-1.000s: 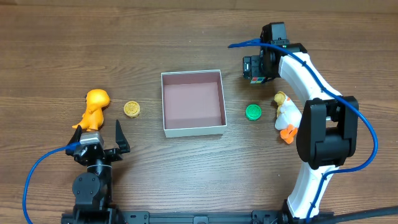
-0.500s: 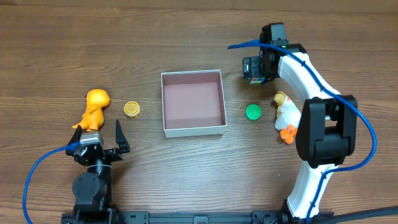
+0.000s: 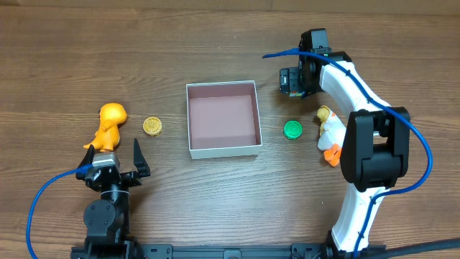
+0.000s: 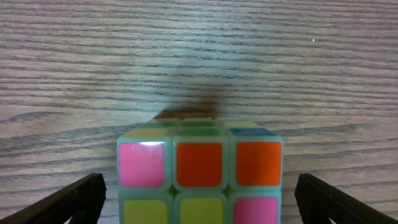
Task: Pack container
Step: 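Close the right gripper on the Rubik's cube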
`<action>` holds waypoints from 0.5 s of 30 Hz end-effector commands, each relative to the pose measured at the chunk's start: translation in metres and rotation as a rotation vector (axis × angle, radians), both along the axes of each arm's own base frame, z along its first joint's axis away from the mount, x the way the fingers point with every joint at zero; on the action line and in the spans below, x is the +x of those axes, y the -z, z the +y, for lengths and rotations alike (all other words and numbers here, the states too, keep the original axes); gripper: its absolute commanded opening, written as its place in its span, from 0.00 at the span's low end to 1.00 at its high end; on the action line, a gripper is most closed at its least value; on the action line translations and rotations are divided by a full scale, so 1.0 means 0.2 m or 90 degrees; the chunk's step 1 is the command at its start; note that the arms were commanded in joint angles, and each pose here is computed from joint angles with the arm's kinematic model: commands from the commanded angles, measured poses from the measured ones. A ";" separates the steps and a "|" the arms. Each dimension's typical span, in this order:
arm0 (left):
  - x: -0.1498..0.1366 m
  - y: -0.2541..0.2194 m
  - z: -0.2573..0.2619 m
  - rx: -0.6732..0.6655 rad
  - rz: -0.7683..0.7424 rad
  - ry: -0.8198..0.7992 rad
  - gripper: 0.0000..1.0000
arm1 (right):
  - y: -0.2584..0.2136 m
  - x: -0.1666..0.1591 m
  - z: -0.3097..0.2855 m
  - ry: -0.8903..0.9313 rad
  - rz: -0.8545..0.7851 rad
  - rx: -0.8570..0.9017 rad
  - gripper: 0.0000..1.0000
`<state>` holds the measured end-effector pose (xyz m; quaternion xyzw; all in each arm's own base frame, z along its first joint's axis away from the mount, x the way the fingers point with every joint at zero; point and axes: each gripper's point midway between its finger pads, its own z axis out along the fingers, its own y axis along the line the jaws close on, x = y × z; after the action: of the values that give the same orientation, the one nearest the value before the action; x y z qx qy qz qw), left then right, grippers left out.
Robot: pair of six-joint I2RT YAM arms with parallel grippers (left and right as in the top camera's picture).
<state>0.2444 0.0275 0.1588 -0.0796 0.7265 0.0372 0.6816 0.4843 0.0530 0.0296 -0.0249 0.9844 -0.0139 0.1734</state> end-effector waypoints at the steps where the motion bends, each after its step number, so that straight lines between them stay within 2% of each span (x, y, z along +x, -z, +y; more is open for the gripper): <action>1: 0.00 0.00 0.00 0.016 0.002 0.000 1.00 | -0.02 0.03 0.00 0.002 -0.013 -0.003 0.98; 4: 0.00 0.00 0.00 0.016 0.002 0.000 1.00 | -0.02 0.03 0.00 0.002 -0.013 -0.003 0.90; 6: 0.00 0.00 0.00 0.016 0.003 0.000 1.00 | -0.02 0.04 0.00 0.002 -0.015 -0.003 0.78; 15: 0.00 0.00 0.00 0.016 0.002 0.000 1.00 | -0.02 0.05 0.01 0.002 -0.023 -0.002 0.70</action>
<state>0.2444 0.0275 0.1588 -0.0796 0.7265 0.0370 0.6816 0.4873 0.0530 0.0306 -0.0241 0.9833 -0.0142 0.1797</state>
